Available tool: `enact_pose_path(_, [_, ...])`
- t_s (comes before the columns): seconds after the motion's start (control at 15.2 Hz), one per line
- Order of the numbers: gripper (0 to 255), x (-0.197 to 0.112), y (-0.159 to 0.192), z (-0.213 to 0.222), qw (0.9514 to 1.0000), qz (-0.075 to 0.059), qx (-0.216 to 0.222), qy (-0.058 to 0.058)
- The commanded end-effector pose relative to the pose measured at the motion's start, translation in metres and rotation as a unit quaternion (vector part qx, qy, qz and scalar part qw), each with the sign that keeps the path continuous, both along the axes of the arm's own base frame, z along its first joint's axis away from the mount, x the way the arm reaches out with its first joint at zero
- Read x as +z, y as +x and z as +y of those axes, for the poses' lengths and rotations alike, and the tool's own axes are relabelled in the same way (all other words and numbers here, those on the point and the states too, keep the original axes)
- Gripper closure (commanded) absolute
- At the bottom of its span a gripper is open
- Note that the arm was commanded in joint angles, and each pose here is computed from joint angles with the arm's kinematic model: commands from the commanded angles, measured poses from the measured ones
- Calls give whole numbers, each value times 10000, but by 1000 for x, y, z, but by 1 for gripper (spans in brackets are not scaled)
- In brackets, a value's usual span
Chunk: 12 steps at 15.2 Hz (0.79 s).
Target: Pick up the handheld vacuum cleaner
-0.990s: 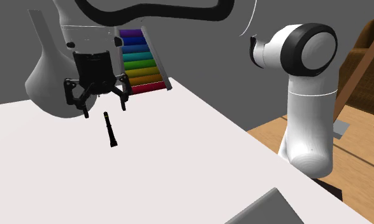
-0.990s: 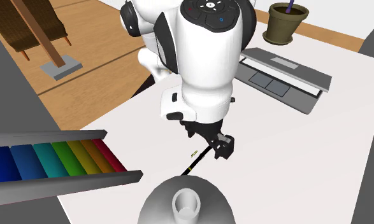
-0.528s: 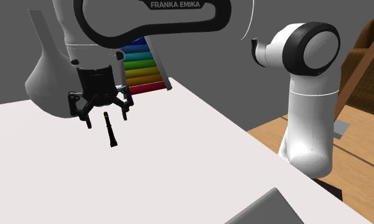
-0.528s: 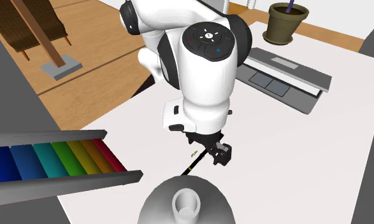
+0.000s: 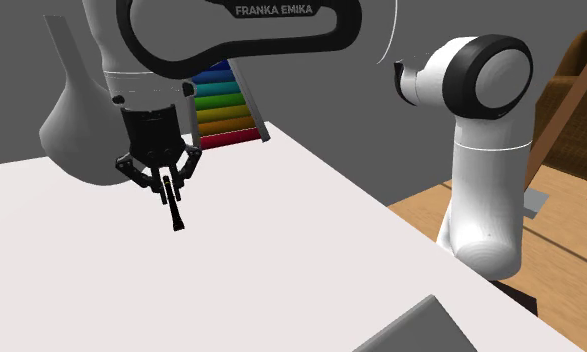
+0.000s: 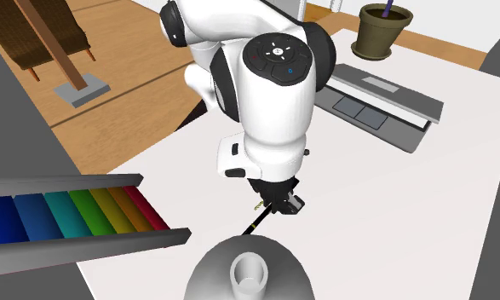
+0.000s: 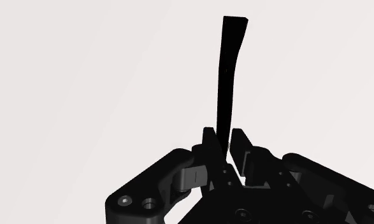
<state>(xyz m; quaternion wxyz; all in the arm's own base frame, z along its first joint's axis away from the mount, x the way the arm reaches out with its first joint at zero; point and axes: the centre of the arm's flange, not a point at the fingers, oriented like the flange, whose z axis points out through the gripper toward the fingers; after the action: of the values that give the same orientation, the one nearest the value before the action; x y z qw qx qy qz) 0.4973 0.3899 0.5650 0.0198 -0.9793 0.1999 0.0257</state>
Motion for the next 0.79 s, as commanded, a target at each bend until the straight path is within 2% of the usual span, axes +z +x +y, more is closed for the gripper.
enact_pose_path(0.0, [255,0,0,0,10000,2,1,0])
enact_pose_path(0.13, [255,0,0,1,10000,3,1,0])
enact_pose_path(0.73, [255,47,0,1,10000,3,1,0])
